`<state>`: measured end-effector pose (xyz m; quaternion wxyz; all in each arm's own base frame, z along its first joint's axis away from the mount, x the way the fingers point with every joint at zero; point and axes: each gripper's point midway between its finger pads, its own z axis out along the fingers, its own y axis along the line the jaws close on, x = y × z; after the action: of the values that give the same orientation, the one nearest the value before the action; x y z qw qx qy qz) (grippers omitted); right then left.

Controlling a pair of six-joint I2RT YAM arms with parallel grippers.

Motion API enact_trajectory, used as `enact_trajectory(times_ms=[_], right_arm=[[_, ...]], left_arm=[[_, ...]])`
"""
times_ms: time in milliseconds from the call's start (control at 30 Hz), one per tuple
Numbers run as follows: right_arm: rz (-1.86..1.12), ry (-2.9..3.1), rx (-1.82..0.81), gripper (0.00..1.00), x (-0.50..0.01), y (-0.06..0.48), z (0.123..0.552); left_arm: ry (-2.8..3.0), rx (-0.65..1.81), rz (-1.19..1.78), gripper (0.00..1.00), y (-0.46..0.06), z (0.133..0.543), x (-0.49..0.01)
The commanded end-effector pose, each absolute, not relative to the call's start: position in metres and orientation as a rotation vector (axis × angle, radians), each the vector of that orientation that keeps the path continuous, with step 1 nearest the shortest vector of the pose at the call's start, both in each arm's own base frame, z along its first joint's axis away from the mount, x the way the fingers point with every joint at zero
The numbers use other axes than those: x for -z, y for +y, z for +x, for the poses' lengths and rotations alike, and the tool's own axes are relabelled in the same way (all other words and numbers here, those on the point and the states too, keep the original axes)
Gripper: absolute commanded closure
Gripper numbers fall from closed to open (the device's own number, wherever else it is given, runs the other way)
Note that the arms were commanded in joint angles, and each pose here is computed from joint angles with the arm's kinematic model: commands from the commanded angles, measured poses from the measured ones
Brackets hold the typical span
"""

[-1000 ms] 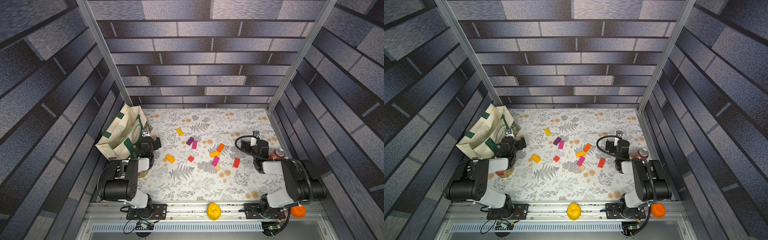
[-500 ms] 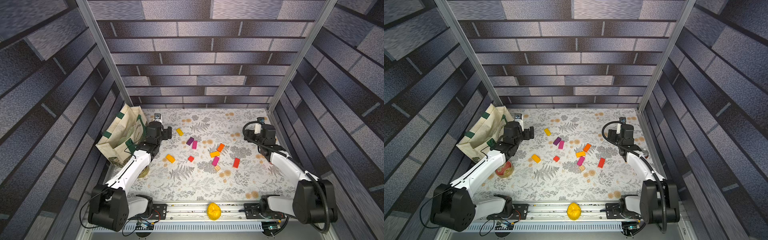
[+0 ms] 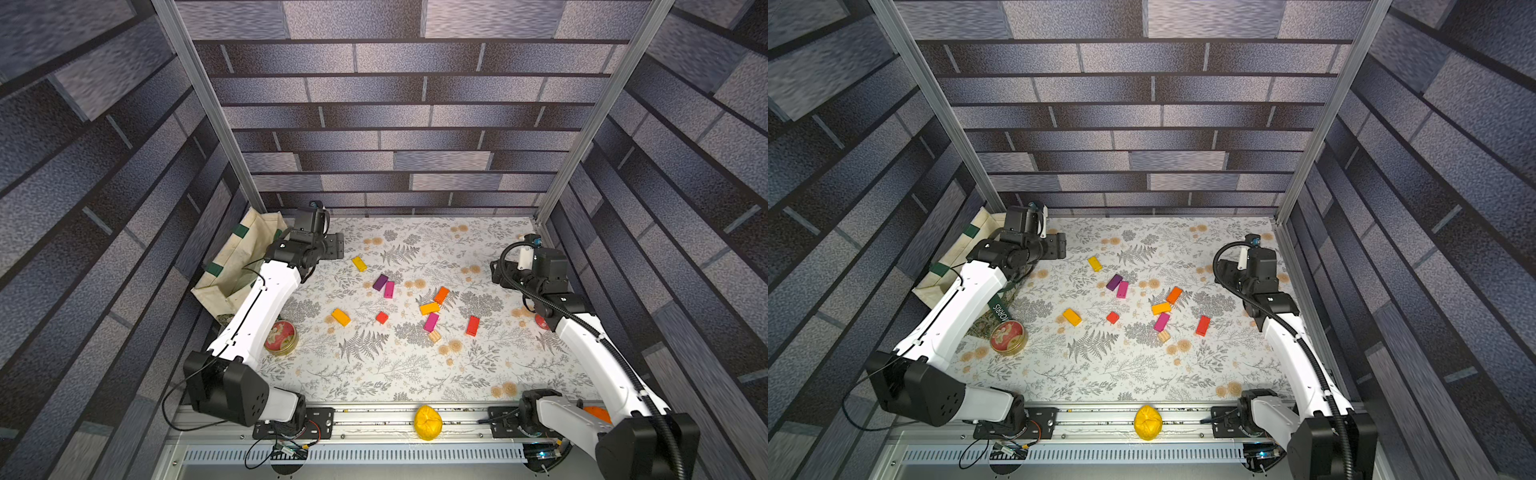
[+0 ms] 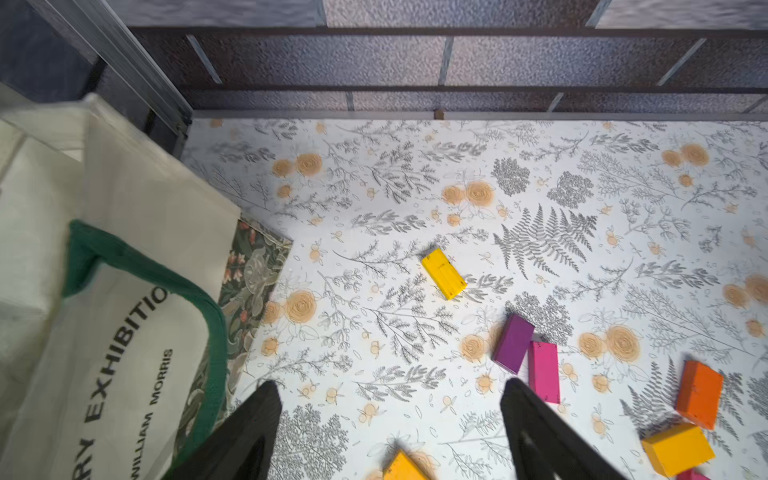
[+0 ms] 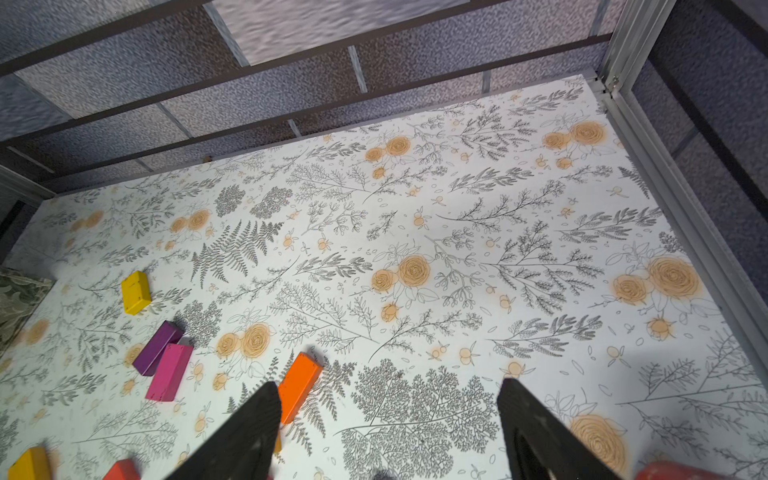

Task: Assemble the letter v with building blocks
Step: Move the building block to the center of the board.

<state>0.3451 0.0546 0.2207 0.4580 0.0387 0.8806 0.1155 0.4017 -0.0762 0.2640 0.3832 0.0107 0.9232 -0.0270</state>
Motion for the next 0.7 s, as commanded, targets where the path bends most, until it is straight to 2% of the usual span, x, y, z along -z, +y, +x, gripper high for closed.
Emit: enact_trajectory(times_ms=[0,233,667], right_arm=[[0.121,2.226,-0.357,0.15,-0.223,0.071,0.338],[0.066,2.272,-0.418,0.15,-0.227,0.107,0.341],[0.057,2.345,-0.395,0.15,-0.212,0.13,0.337]], left_arm=[[2.604,0.164,-0.011,0.23,-0.089,0.382,-0.227],[2.765,0.235,-0.142,0.26,-0.11,0.402,-0.191],[2.901,0.145,-0.362,0.25,-0.121,0.449,-0.124]])
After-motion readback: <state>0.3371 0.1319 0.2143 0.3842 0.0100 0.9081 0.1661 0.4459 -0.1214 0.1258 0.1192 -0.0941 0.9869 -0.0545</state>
